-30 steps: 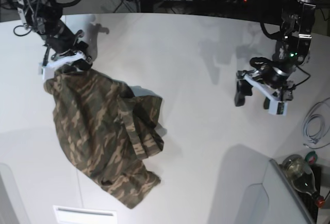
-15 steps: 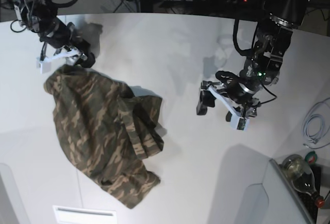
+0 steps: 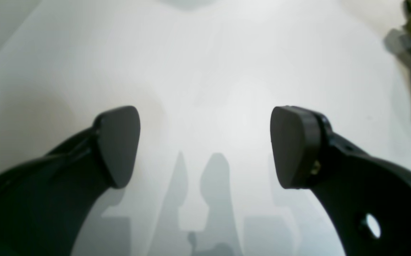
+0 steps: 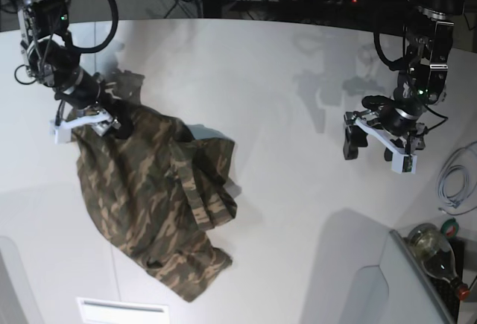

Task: Layout the t-shirt on the table in an organized manner, then fold the t-shirt properly
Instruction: 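Swing the held shirt across the table with the right gripper and release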

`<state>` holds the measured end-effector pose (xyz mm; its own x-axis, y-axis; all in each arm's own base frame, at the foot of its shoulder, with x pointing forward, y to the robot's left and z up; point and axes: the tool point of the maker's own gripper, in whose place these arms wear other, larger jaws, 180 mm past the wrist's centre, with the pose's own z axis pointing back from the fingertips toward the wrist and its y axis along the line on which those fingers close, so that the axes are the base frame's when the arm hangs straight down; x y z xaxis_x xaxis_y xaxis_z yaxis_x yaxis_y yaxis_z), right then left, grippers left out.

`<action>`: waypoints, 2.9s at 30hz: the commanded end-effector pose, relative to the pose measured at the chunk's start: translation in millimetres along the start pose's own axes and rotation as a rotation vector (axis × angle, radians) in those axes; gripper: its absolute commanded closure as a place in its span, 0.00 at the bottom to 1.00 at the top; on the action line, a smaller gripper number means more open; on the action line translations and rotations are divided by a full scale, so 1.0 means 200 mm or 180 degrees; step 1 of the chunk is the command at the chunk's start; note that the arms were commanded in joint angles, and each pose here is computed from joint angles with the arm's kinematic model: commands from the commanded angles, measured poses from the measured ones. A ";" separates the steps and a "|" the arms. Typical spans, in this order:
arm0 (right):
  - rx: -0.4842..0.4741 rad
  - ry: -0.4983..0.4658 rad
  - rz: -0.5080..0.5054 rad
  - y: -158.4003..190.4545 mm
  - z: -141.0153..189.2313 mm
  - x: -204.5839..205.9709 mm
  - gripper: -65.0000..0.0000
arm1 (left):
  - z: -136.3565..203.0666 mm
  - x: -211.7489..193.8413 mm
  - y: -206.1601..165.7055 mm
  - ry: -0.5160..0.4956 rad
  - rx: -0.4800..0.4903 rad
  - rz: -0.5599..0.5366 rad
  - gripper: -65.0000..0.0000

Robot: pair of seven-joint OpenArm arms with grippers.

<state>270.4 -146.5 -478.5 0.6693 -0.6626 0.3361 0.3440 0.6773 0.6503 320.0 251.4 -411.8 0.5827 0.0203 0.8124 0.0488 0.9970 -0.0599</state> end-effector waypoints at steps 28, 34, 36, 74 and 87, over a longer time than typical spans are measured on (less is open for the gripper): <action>0.0345 -0.1177 0.1810 0.55 1.06 0.97 1.00 | 0.00 0.08 0.02 -0.0149 0.0013 -0.0051 0.16; 0.0040 -0.1330 0.1935 0.49 1.15 1.07 1.00 | -0.01 0.05 -0.02 -0.0088 0.0083 -0.0393 0.16; -0.0027 -0.1374 0.1970 0.48 1.16 1.10 1.00 | -0.01 0.04 -0.02 -0.0087 0.0089 -0.0426 0.16; 0.3887 0.0786 0.2774 2.44 0.48 -0.84 1.00 | 0.82 0.07 1.04 -0.0381 0.1606 -0.0060 0.16; 0.2797 -0.0126 0.1834 1.73 0.47 0.25 1.00 | 0.74 0.01 0.98 -0.0251 0.1388 -0.0081 0.16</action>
<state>357.8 20.2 -199.0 0.6018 -0.3047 0.7383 -0.5796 0.4694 0.6661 202.8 451.9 -354.0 0.5547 0.0154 0.8319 -0.2927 0.9395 0.1778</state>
